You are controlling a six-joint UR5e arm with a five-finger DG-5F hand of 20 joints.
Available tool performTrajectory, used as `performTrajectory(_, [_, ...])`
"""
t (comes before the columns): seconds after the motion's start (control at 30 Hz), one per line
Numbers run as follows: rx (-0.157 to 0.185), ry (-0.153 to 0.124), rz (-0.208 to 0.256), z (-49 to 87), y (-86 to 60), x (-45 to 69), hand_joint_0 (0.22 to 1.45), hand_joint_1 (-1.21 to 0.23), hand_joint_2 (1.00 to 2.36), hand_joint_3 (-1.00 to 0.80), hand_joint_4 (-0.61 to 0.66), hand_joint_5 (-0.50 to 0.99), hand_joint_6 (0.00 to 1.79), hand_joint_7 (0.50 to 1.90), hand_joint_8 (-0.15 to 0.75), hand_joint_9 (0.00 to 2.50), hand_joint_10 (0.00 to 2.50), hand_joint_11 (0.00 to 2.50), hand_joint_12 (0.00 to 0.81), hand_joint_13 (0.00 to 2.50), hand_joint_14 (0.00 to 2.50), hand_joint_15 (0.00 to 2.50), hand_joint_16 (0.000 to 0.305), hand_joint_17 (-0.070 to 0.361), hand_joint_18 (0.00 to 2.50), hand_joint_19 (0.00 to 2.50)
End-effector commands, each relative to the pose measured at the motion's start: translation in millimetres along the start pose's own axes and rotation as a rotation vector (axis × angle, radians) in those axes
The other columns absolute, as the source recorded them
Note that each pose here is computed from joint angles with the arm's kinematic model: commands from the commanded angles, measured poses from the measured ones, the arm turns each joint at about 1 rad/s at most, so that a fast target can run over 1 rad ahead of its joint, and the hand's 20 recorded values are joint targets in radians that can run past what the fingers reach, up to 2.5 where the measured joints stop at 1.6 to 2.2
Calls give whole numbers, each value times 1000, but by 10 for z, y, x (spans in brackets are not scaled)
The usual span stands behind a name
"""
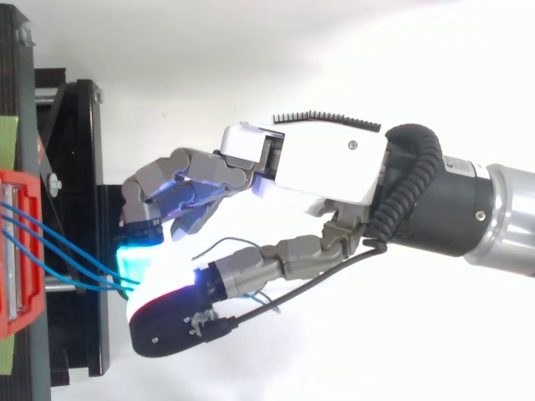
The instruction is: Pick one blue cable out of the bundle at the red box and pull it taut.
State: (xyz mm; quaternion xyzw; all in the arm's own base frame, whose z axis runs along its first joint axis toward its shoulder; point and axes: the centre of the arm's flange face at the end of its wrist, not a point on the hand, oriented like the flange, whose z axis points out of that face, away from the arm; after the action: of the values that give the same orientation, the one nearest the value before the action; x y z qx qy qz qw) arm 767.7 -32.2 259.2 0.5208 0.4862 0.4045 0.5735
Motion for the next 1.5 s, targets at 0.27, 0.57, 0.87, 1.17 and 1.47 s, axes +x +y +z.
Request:
performTrajectory(0.27, [1, 0, 0, 0, -1, 0, 808, -895, 1020, -241, 47, -239, 832, 1203, 268, 532, 15, 682, 406, 533, 8, 215, 54, 122, 677, 421])
performTrajectory(0.57, [1, 0, -2, 0, -1, 0, 800, -919, 1024, -172, 10, -249, 821, 1195, 237, 476, 15, 659, 401, 487, 6, 205, 53, 120, 648, 399])
performTrajectory(0.87, [-1, 0, -1, 1, 1, 0, 800, -936, 1025, -155, 9, -254, 793, 1191, 227, 426, 12, 644, 399, 436, 5, 180, 53, 119, 607, 372])
performTrajectory(1.17, [-1, 0, -1, 1, 1, 0, 784, -903, 1030, -43, 11, -236, 787, 1191, 223, 445, 15, 632, 393, 435, 5, 185, 52, 117, 596, 389])
performTrajectory(1.47, [1, 0, 0, 0, -1, 0, 822, -900, 1030, -14, 2, -228, 788, 1204, 215, 463, 12, 620, 382, 420, 5, 181, 50, 112, 559, 394])
